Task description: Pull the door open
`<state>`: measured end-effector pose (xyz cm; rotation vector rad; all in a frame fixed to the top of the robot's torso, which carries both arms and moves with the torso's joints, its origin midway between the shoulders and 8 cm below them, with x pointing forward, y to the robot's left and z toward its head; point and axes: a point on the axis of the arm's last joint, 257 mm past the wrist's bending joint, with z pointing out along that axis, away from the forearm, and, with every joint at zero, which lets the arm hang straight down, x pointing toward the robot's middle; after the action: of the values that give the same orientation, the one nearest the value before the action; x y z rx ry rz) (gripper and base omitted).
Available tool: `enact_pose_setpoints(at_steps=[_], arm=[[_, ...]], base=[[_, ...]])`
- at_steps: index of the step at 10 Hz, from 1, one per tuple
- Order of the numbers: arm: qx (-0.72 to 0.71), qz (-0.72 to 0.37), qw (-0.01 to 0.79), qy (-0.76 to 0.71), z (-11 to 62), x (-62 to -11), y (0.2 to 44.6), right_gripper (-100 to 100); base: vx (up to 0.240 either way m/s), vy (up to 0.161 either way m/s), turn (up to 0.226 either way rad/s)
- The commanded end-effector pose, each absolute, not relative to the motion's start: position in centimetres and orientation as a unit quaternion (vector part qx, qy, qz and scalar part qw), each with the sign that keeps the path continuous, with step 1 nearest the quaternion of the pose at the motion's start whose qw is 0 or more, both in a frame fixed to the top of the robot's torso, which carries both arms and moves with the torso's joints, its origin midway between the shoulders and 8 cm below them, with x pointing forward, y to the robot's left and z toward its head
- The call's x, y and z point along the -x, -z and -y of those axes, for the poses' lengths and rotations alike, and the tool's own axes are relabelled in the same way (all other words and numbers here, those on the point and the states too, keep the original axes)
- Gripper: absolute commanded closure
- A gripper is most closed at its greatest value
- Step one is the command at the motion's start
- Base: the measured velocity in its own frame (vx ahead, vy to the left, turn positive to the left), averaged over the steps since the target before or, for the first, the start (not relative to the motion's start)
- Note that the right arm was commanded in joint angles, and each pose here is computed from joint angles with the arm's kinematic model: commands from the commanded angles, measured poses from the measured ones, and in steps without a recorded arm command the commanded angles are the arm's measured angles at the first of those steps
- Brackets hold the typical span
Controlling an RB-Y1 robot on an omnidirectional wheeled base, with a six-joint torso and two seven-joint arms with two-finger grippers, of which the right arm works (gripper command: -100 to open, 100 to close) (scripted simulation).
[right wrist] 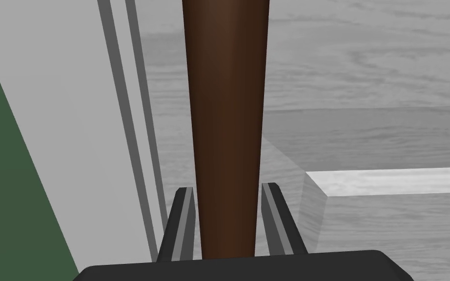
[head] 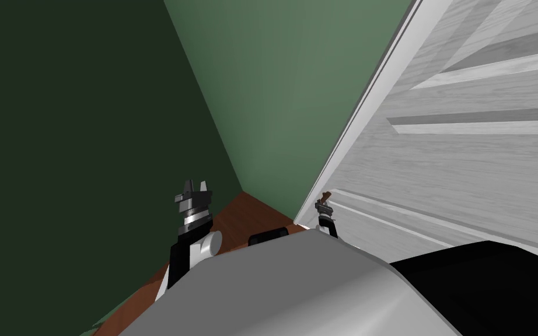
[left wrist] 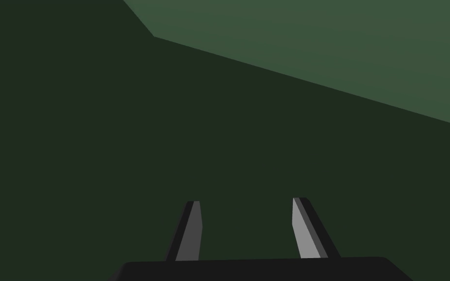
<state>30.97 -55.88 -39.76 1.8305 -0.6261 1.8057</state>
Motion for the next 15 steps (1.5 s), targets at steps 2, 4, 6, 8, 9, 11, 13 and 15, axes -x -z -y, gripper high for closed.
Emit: enact_pose_setpoints(at_steps=[2,4,6,8,9,11,13,15], arm=[[-0.671,0.229,0.246,-0.661,56.0,-31.0,39.7,100],[-0.673,0.222,0.236,-0.665,55.3,-31.5,39.7,100],[-0.675,0.214,0.225,-0.67,54.7,-32.1,39.5,100],[-0.677,0.204,0.212,-0.674,53.9,-32.8,39.4,100],[-0.679,0.199,0.206,-0.676,53.5,-33.1,39.3,100],[-0.681,0.189,0.191,-0.681,52.6,-33.8,39.2,100],[-0.682,0.187,0.19,-0.681,52.5,-33.8,39.1,100],[-0.687,0.173,0.175,-0.684,51.4,-34.1,39.3,100]], base=[[-0.002,-0.003,0.007],[-0.058,0.006,0.024],[-0.222,0.009,0.075],[-0.22,0.032,0.064],[-0.21,0.066,0.042],[-0.228,0.053,0.056],[-0.162,0.032,0.035],[-0.224,-0.029,0.085]])
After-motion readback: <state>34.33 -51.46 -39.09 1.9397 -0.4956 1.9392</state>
